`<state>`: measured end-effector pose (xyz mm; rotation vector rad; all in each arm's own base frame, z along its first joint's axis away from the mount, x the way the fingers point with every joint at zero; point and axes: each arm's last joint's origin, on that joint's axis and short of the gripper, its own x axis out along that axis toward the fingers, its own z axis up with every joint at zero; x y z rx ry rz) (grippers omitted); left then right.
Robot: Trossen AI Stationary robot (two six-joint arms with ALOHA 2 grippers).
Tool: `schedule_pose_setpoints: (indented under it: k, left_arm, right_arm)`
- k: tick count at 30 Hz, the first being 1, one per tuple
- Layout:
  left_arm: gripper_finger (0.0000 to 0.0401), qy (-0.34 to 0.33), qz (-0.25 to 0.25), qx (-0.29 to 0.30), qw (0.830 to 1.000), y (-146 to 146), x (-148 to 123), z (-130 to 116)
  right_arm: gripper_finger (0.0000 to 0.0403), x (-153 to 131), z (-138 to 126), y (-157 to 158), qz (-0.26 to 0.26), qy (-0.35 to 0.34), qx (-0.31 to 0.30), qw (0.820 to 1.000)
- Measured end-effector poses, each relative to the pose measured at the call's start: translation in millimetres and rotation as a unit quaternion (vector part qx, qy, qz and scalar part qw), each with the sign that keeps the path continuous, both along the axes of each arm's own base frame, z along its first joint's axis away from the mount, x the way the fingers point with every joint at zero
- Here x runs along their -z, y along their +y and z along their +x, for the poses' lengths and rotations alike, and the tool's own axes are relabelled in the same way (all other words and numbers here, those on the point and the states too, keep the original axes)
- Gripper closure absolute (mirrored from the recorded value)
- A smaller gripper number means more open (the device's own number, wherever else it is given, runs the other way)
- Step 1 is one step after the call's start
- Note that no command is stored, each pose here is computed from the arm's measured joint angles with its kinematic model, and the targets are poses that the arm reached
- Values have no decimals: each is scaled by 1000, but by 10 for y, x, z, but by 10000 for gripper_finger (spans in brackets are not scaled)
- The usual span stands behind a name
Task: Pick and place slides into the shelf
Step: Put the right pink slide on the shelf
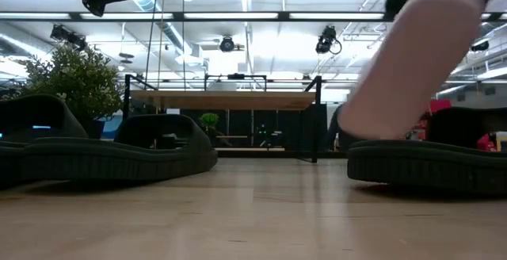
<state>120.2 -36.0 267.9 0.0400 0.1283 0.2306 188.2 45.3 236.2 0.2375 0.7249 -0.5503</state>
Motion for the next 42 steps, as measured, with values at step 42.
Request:
schedule_pose_setpoints:
  k: [42]
  left_arm:
    - [294,18,19,2,1000,2,28,-5]
  right_arm:
    - [393,-384,1580,-2063,-341,250,50,905]
